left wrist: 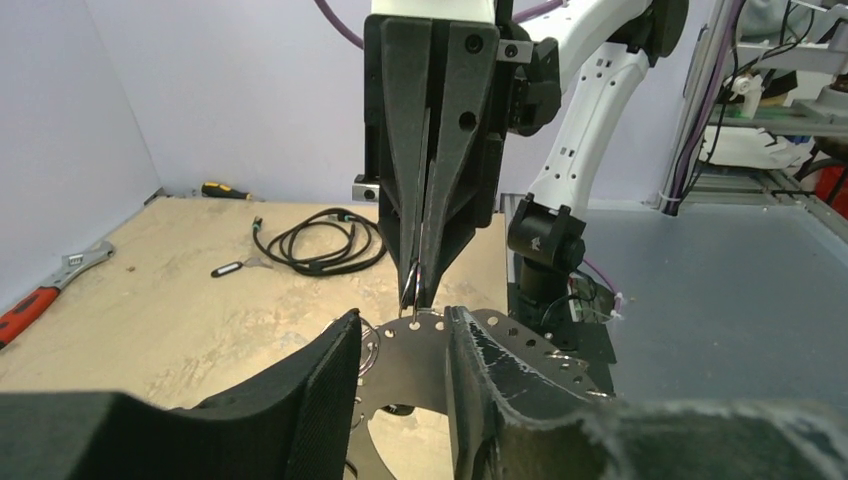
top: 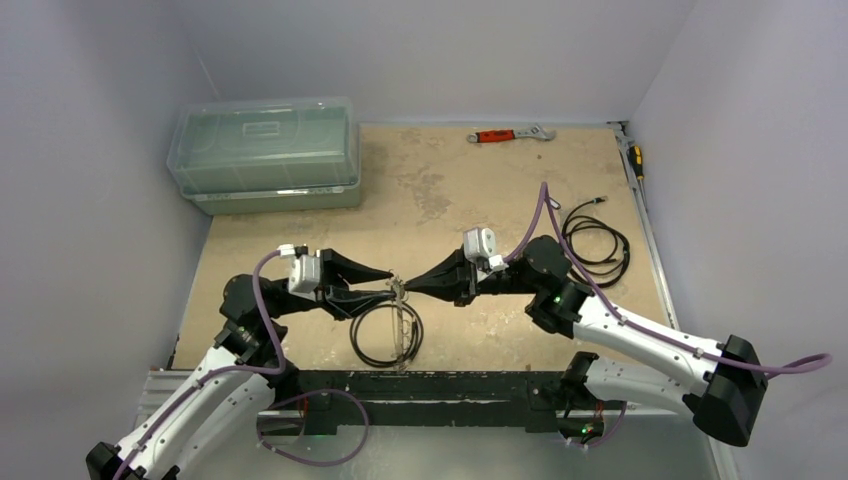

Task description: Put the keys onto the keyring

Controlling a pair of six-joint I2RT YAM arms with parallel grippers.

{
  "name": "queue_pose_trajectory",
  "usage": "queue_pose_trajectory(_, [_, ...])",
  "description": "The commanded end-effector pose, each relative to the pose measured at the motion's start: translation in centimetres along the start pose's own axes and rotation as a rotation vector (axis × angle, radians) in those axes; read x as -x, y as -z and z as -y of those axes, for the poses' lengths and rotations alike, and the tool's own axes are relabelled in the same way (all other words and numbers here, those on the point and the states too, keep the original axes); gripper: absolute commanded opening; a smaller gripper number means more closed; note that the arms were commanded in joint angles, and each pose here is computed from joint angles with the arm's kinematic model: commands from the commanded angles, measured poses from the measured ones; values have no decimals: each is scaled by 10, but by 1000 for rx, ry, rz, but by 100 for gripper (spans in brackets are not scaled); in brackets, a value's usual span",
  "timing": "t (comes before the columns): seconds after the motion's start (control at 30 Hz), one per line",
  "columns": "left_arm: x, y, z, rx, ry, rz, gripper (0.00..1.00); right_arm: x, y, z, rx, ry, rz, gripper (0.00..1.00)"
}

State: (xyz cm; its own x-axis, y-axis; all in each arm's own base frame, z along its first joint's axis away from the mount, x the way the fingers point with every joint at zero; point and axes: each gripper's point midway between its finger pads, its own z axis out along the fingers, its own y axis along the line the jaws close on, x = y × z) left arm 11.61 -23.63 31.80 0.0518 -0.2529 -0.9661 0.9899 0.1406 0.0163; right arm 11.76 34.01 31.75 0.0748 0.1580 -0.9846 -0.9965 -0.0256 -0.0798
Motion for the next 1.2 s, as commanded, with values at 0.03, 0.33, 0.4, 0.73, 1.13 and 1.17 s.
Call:
queue_pose_trajectory(0.03, [-5,-1,-3,4,-32,-14,33,34,-5,-4,34,46,75,0])
queue_pose_trajectory(0.33, [-10,-3,0,-11,-17,-22,31,32,-9,-7,66,30,69,0])
queue_pose_trajectory(0.4, [-10,-3,0,-12,-16,-23,31,31,-10,-7,75,25,66,0])
queue_pose_trajectory(0.73, [-14,-4,-3,-2,-5,-36,27,27,-15,-10,115,8,46,0])
queue_pose_trajectory(1.13, [-15,-3,-14,63,1,-82,0,11,-19,-13,162,-20,-7,0])
queue_pose_trajectory(1.17, [-14,-3,-15,68,2,-83,0,11,-19,-12,154,-20,-10,0])
